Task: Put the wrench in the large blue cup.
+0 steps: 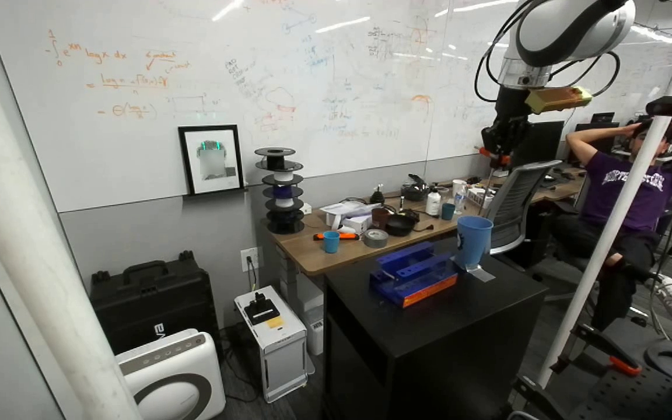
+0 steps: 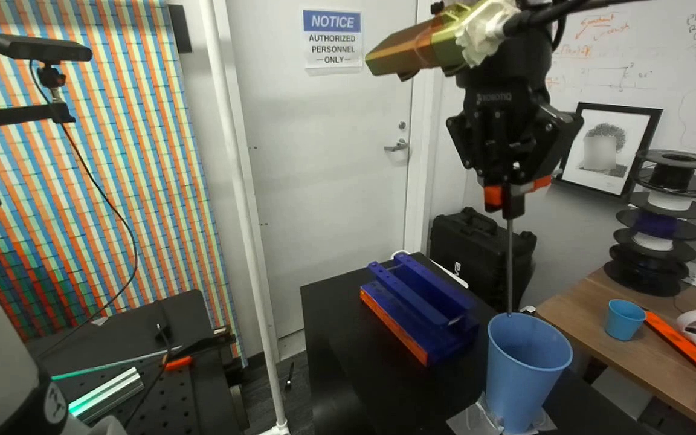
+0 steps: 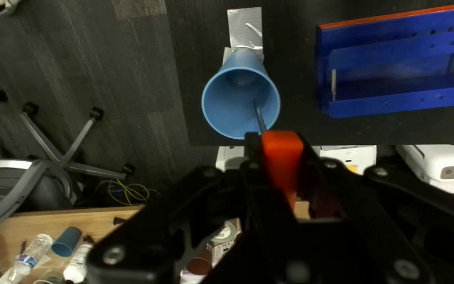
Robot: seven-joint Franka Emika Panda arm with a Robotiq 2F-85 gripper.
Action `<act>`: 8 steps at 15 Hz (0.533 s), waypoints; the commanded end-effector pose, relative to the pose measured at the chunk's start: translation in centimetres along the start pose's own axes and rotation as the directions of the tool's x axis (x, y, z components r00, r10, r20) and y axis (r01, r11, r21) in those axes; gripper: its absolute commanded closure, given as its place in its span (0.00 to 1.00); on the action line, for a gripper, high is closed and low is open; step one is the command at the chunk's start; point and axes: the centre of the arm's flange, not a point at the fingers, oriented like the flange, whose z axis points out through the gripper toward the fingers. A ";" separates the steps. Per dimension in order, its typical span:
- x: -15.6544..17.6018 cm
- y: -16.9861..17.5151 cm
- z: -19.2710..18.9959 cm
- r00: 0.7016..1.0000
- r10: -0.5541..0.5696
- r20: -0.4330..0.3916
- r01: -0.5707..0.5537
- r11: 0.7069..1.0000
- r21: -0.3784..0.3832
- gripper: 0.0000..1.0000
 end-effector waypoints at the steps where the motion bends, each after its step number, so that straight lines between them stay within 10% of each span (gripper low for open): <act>1: 1.4 1.6 2.8 0.998 0.062 -0.003 -0.062 0.998 -0.023 0.87; 8: 3.0 0.6 11.1 0.994 0.103 0.041 -0.105 0.992 0.069 0.87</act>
